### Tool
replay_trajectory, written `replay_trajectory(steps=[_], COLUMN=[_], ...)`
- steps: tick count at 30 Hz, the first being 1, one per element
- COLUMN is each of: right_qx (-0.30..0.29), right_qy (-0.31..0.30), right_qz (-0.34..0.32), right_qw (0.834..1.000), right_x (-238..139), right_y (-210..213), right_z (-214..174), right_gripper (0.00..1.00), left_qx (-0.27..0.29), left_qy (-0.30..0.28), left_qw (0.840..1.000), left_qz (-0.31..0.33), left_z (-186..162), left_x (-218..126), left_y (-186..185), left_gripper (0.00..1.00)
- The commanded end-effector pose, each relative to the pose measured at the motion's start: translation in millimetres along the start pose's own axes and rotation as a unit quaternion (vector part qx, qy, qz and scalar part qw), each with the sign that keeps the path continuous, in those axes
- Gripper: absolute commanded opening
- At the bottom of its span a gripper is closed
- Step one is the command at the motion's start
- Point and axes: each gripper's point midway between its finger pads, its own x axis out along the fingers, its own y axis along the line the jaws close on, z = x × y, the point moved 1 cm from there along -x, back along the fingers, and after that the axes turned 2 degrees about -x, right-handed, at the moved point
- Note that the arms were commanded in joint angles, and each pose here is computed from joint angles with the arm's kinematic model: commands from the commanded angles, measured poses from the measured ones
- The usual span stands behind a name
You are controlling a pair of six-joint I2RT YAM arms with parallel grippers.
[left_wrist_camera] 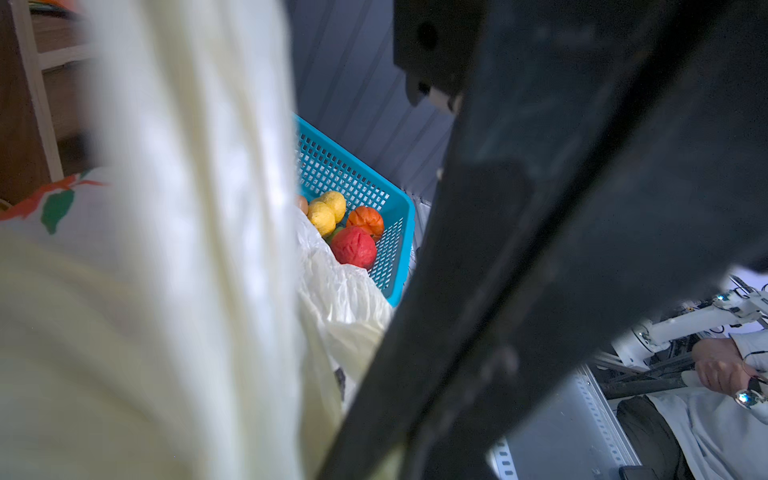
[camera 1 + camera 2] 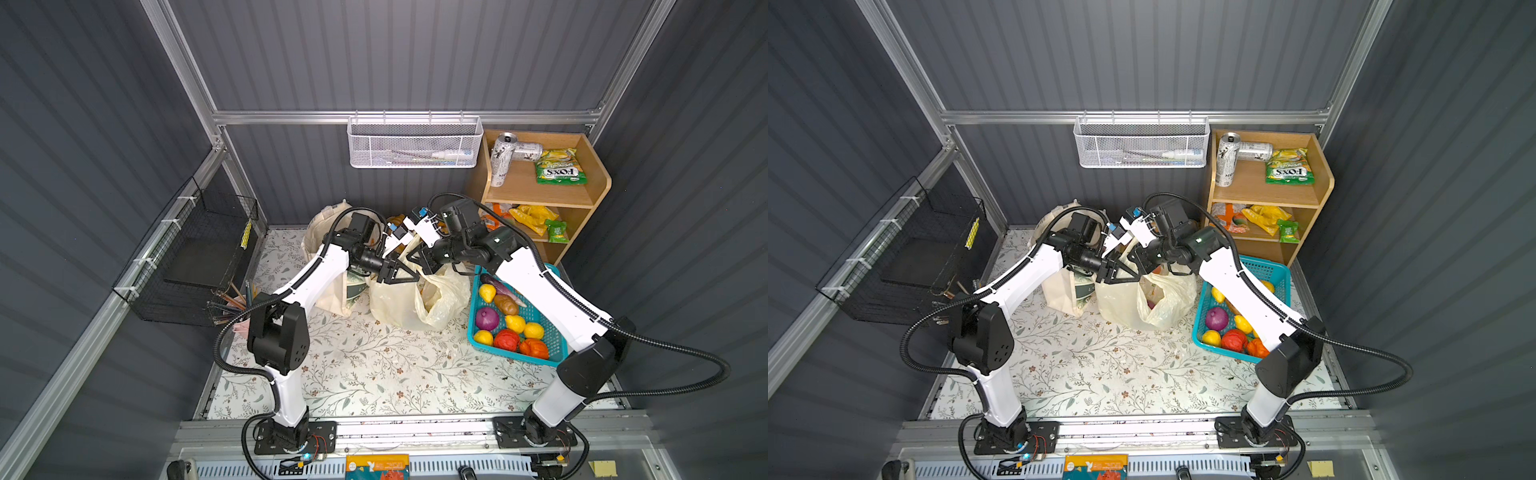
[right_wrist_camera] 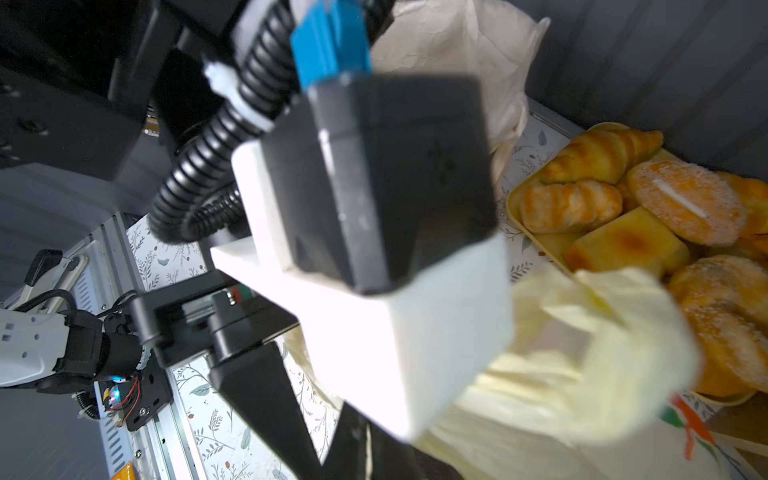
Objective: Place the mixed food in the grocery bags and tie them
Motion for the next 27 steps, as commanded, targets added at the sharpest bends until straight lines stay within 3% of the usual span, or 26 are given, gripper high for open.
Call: replay_trajectory(steps=[1,11,20,22,24,27], right_qx=[0.003,0.01,0.014,0.015,0.015,0.017], right_qy=[0.011,0.004,0.006,0.007,0.008,0.006], right_qz=[0.016,0.035,0.027,0.027,0.027,0.003], right_qw=[1.0,0.999,1.0,0.999,0.999,1.0], right_x=[12,16,19,18,18,17], right_y=[10,26,26,26,26,18], right_z=[-7,-4,-5,-5,-5,-4], right_gripper=[0.01,0.03,0.07,0.08,0.14,0.39], left_qx=[0.024,0.031,0.045,0.041,0.039,0.047], left_qy=[-0.019,-0.04,-0.081,-0.083,-0.084,-0.088], left_qw=[0.999,0.999,0.995,0.994,0.995,0.994], left_qz=[-0.015,0.019,0.049,0.049,0.048,0.048], left_z=[15,21,30,30,31,32], left_x=[-4,-5,-9,-9,-9,-9], left_y=[-13,-2,7,9,9,9], left_gripper=[0.35,0.35,0.1,0.09,0.11,0.0])
